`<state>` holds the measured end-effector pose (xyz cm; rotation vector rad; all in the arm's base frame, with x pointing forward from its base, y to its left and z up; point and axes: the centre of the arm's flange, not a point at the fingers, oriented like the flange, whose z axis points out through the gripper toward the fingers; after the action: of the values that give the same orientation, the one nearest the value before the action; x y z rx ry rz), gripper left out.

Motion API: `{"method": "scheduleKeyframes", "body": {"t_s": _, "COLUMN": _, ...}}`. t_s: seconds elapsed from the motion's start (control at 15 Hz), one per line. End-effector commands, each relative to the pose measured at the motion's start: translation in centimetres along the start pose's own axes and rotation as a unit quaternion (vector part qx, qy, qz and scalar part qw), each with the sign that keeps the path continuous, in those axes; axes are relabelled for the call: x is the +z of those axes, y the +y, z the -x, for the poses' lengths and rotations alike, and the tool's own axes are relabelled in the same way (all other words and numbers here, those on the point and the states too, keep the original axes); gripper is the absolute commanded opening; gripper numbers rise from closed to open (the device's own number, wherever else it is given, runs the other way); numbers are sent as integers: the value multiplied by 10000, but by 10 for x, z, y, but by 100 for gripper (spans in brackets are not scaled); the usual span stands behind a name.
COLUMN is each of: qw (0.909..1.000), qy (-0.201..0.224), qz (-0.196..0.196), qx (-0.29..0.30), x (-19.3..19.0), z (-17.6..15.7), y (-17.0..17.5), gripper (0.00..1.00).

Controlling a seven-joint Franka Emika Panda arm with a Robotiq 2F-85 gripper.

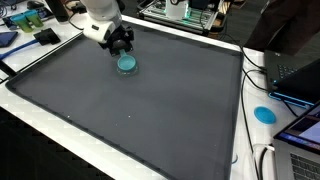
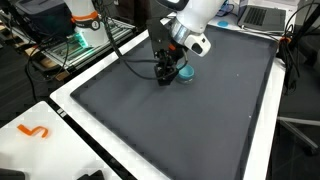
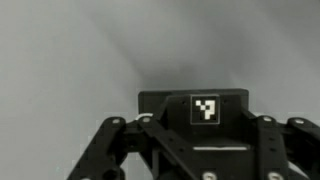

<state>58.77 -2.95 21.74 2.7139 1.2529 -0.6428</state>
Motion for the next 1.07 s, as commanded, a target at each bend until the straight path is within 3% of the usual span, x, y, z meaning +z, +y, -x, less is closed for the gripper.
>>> {"method": "scheduleKeyframes", "body": {"t_s": 0.0, "qw": 9996, "qy": -211, "qz": -76, "qx": -176, "x": 21, "z": -15, "y": -4, "gripper": 31}}
{"method": "scheduleKeyframes", "body": {"t_s": 0.53, "qw": 9996, "qy": -263, "qz": -83, "qx": -3, "x": 25, "z": -2, "y": 5, "gripper": 31}}
{"method": "scheduleKeyframes", "body": {"t_s": 1.0, "qw": 9999, "qy": -57, "qz": -59, "qx": -121, "x": 9, "z": -3, "y": -1, "gripper": 31}}
